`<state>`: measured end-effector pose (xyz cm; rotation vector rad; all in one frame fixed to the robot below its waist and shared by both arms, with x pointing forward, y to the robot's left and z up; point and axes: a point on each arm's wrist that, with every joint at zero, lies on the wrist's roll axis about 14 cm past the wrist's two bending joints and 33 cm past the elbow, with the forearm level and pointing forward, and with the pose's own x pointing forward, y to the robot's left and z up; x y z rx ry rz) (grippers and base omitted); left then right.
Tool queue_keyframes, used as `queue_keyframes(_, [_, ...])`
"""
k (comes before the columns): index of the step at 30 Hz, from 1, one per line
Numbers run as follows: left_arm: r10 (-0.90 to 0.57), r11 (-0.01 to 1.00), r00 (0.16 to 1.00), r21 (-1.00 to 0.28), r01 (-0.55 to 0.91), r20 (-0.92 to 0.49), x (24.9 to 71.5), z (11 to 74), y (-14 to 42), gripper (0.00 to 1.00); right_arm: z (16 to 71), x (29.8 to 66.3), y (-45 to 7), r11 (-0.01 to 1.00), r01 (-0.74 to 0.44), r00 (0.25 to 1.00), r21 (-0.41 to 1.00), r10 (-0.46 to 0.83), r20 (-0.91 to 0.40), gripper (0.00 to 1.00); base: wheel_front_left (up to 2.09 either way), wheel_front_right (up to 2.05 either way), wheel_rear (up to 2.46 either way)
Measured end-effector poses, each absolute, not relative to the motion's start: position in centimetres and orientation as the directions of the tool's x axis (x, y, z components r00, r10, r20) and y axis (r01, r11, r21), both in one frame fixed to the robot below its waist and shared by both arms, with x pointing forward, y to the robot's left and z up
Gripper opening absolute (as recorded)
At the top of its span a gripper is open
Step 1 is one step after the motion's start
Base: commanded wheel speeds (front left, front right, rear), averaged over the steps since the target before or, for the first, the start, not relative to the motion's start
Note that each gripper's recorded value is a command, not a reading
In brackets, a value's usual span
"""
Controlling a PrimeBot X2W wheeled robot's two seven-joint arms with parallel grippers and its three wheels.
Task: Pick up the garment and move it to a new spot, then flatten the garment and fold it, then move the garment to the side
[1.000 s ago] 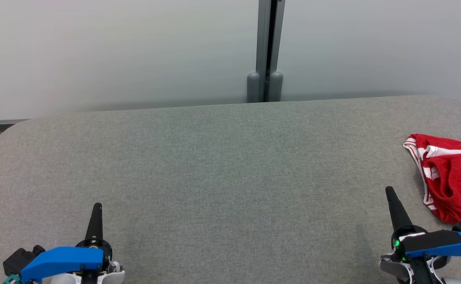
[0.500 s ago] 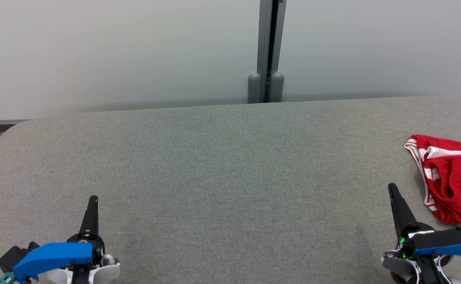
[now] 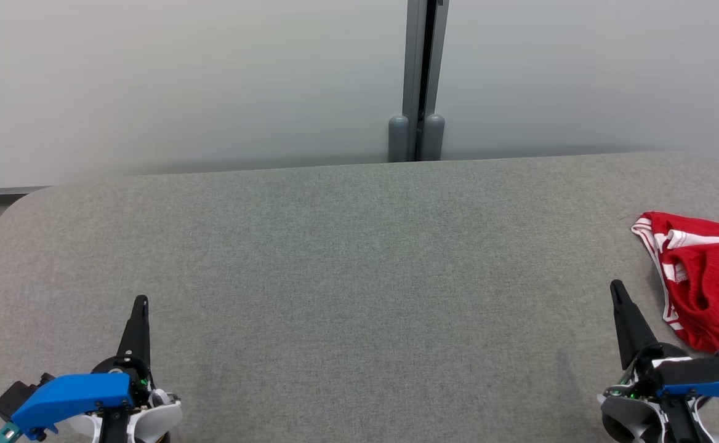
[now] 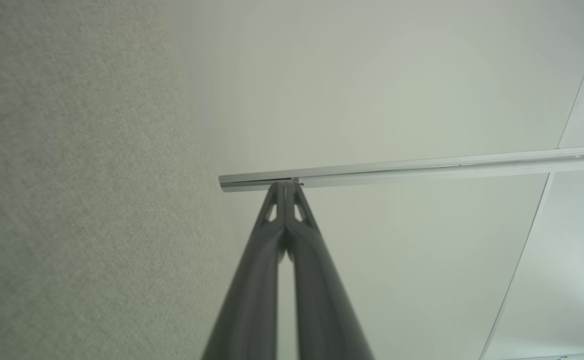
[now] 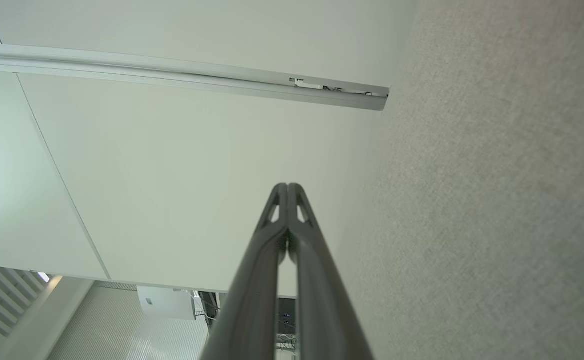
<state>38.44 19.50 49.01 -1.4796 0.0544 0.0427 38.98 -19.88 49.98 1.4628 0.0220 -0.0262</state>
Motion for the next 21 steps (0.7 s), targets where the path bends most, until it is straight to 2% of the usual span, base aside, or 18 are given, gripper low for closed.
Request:
queue_keyframes(15, [0.0, 0.001, 1.0, -1.0, -0.019, -0.019, 38.7, 50.2, 20.0, 0.0, 50.8, 39.0, -19.9, 0.003, -0.001, 1.0, 1.0, 0.002, 0.001, 0.0, 0.0, 0.0, 0.0])
queue_keyframes(21, [0.001, -0.004, 1.0, -1.0, -0.011, -0.011, 38.8, 50.4, 20.0, 0.0, 50.8, 39.0, -19.9, -0.004, -0.002, 1.0, 1.0, 0.001, 0.002, 0.0, 0.0, 0.0, 0.0])
